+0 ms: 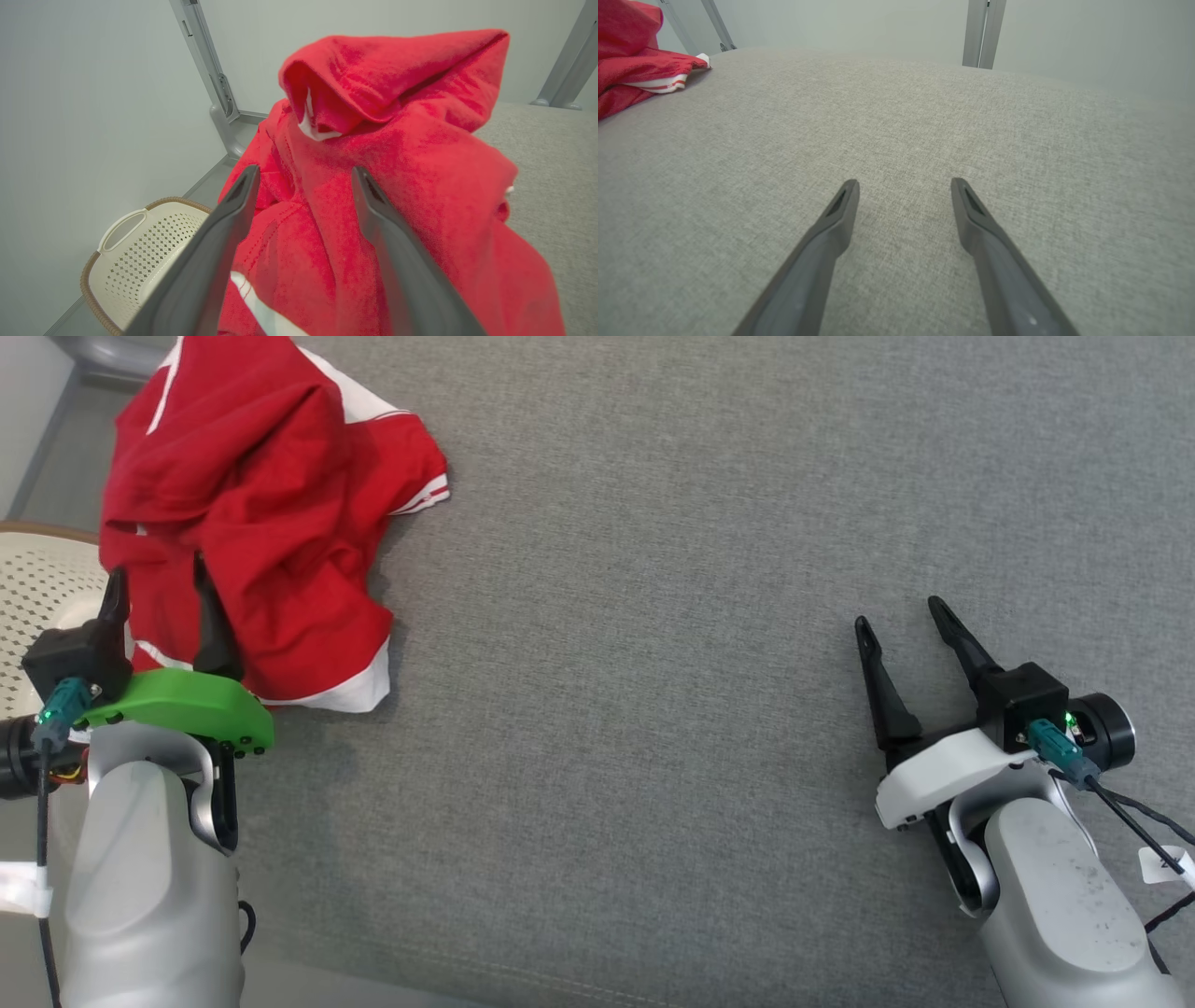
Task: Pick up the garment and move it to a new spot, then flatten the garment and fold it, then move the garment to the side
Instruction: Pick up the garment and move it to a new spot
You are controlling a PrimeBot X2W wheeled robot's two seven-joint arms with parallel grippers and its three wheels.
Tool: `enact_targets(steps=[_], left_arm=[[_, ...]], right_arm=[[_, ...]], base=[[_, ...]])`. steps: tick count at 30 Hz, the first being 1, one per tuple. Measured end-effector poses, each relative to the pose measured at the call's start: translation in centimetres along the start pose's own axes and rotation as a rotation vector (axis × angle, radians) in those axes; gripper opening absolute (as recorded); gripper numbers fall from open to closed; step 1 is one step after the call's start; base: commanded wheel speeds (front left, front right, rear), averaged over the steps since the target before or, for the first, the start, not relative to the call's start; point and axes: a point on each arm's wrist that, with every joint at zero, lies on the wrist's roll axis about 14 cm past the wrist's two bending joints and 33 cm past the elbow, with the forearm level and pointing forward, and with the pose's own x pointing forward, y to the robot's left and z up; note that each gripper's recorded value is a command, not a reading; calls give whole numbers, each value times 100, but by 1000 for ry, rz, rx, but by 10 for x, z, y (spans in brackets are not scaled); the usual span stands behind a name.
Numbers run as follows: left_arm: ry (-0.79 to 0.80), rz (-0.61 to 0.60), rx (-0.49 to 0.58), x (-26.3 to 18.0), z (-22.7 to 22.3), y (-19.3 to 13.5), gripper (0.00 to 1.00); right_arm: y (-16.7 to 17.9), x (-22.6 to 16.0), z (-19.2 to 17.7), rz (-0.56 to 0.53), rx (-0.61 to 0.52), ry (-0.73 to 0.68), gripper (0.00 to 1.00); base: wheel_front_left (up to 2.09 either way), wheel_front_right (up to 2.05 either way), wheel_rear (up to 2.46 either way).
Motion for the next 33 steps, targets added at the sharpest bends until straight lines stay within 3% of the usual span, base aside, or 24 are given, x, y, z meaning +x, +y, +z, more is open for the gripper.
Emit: enact_targets(steps=[16, 17, 19, 25, 33], left_arm=[[206, -76, -19, 28, -66, -33, 100], [209, -77, -19, 29, -67, -33, 80], [210, -79, -19, 29, -67, -35, 0], [163, -95, 4, 30, -51, -38, 0], [-6, -127, 10, 28, 6, -45, 0]], right_arm=[[-37, -7, -16, -94, 12, 22, 100], [-38, -7, -17, -97, 13, 23, 100], [-39, -7, -17, -100, 12, 23, 100], [-39, -9, -14, -109, 13, 21, 100], [-30, -23, -7, -119, 31, 25, 100]], base=[[0, 0, 0], [0, 0, 0], [0, 0, 0], [0, 0, 0], [0, 0, 0]])
